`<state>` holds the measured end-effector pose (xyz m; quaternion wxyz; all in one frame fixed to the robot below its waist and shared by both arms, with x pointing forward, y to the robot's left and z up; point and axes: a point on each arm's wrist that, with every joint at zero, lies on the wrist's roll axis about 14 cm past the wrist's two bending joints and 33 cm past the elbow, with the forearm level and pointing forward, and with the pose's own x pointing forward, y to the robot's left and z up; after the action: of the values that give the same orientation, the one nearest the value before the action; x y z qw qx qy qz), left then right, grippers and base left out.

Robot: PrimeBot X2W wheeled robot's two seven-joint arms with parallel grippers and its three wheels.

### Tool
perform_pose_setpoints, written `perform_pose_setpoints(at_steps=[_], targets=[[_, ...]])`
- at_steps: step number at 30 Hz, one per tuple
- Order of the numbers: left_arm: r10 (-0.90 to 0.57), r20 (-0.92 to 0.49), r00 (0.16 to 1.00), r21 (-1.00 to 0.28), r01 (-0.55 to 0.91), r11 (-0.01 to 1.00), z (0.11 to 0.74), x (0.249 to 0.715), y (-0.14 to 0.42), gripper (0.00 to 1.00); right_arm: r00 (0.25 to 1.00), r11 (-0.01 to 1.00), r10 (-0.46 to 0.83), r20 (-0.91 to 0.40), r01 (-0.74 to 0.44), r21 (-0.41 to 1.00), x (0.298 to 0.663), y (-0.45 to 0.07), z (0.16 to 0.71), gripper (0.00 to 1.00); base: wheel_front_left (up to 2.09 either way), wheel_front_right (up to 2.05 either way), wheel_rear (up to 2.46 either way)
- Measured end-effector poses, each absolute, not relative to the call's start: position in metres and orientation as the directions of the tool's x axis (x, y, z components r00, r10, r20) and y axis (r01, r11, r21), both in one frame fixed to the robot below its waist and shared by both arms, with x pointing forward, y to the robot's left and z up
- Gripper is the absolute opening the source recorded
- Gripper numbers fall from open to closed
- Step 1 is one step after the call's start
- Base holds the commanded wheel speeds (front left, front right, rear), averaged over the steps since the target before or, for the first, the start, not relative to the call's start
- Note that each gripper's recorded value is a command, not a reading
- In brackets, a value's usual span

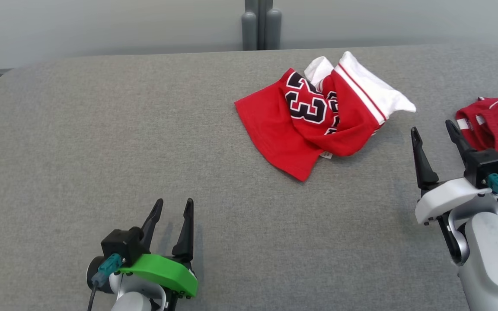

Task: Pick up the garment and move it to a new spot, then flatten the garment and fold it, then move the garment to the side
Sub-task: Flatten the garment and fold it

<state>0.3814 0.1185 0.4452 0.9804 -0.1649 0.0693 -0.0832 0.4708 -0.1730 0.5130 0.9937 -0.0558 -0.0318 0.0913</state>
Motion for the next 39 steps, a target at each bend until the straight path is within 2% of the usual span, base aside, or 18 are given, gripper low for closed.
perform_pose_setpoints(at_steps=[11,20,29,34,39], targets=[[-0.339,-0.079,0.938,-0.313,0.299,0.901,0.455,0.401,0.061,1.0,0.989,0.997,0.065,0.135,-0.059,-0.047,0.42,-0.205,0.532,1.0,0.0,0.0,0.0],[-0.536,-0.122,0.835,-0.334,0.474,0.815,0.44,0.423,-0.01,1.0,0.994,0.998,-0.052,0.099,0.056,-0.03,0.4,-0.242,0.52,1.0,0.0,0.0,0.0],[-0.622,-0.263,0.738,-0.452,0.475,0.755,0.386,0.42,-0.05,1.0,0.982,0.982,-0.185,0.045,0.187,-0.04,0.383,-0.284,0.504,1.0,0.0,0.0,0.0],[-0.65,-0.26,0.714,-0.478,0.49,0.729,0.381,0.422,-0.063,1.0,0.974,0.973,-0.227,0.019,0.228,-0.044,0.377,-0.295,0.495,1.0,0.0,0.0,0.0],[-0.65,-0.22,0.728,-0.509,0.482,0.713,0.388,0.435,-0.069,0.98,0.971,0.97,-0.24,-0.002,0.24,-0.042,0.376,-0.296,0.488,1.0,0.0,0.0,0.0]])
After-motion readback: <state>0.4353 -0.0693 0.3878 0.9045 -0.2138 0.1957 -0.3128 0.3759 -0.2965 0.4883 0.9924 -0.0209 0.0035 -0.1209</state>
